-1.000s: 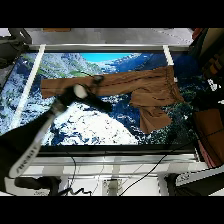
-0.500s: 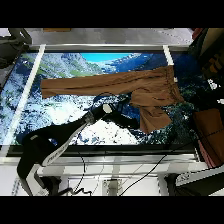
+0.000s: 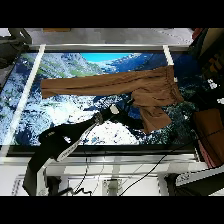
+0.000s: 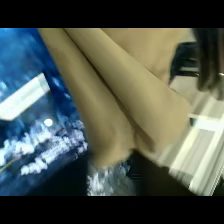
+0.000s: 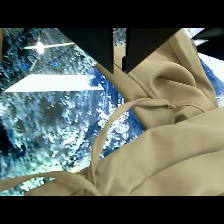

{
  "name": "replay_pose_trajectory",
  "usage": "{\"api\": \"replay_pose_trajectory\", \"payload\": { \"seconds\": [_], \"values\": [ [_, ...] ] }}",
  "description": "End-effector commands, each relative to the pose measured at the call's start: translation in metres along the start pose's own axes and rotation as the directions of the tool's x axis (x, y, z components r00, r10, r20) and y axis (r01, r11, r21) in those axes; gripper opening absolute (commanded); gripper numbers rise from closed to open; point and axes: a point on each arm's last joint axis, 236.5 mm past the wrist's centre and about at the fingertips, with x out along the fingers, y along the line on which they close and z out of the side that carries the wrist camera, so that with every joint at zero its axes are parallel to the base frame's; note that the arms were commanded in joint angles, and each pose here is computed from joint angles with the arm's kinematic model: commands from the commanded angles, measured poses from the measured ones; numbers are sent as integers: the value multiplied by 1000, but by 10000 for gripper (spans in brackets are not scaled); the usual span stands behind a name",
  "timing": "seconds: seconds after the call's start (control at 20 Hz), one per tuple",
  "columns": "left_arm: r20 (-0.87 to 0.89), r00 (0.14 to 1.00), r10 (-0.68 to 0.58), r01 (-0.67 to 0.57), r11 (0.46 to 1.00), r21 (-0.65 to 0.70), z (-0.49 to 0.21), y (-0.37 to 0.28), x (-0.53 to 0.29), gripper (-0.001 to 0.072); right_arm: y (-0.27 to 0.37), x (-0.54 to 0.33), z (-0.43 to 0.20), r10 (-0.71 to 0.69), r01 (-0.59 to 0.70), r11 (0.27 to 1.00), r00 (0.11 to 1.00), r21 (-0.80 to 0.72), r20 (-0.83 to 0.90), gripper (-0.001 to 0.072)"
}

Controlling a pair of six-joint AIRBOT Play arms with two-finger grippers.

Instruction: Fold the clothes and pants, and hang the long-sleeved shirts on hangers.

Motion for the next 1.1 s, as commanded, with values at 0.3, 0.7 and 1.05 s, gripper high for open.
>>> {"api": "replay_pose_trajectory", "payload": {
  "seconds": [0.3, 0.7, 1.05],
  "values": [
    [-11, 999, -46, 47, 987, 155, 38, -17, -52, 11, 5, 0, 2, 19, -19, 1000, 1000, 1, 7, 105],
    [122, 889, 441, -458, 860, 224, 68, 86, -351, 11, 4, 0, 2, 18, -18, 1000, 1000, 1, 8, 104],
    [505, 611, 610, -717, 696, 26, 77, 76, -553, 11, 0, 0, 0, 1, -1, 1000, 1000, 0, 1, 104]
  ]
}}
